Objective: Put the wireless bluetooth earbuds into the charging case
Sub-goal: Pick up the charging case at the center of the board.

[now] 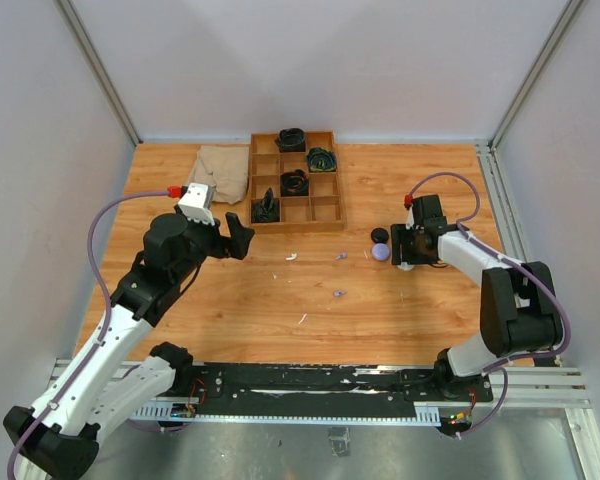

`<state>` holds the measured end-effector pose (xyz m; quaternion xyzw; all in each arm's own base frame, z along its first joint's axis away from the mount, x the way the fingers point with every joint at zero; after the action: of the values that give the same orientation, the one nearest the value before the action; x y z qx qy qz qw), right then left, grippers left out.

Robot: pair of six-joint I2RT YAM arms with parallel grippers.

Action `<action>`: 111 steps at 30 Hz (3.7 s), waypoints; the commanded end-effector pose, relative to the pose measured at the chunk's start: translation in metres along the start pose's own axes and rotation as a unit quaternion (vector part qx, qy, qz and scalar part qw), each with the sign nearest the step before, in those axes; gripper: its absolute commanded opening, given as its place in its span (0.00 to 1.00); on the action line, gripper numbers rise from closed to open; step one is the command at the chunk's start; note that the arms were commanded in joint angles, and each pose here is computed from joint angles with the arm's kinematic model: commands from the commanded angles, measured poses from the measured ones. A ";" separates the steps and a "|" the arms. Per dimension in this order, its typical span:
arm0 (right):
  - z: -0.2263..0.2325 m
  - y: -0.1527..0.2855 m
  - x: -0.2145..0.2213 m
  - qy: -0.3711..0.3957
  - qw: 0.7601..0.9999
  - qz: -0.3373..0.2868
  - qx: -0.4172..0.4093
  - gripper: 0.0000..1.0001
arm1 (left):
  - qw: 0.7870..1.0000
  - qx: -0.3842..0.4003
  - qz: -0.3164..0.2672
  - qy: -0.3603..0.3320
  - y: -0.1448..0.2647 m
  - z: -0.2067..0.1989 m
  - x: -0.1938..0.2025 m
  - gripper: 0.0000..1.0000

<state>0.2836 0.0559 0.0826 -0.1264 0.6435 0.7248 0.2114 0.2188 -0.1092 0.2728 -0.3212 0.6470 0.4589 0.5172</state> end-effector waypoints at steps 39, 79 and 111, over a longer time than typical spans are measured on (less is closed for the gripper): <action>0.000 -0.001 -0.001 -0.016 0.999 -0.024 0.027 0.74 | 0.999 -0.047 -0.005 -0.003 0.002 0.013 0.007 0.94; 0.112 0.110 -0.007 0.159 0.949 -0.238 -0.133 0.43 | 0.972 0.199 0.015 0.126 -0.017 -0.054 -0.012 0.88; 0.220 0.180 0.040 0.385 0.755 -0.428 -0.314 0.44 | 0.928 0.333 0.052 0.161 -0.036 -0.126 0.000 0.64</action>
<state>0.1887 0.2553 0.2443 -0.6942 0.3211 0.6193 0.1776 0.2033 -0.2304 0.2562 -0.1636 0.8546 0.2140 0.4440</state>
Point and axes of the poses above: each gripper's point midway between its finger pads, its own y axis back along the fingers, its own z axis along the line the jaws close on, x = y × z, the point moved 6 cm from there along y, back along the fingers, and after that the axes turned 10 degrees about -y, right-handed, at the moved point
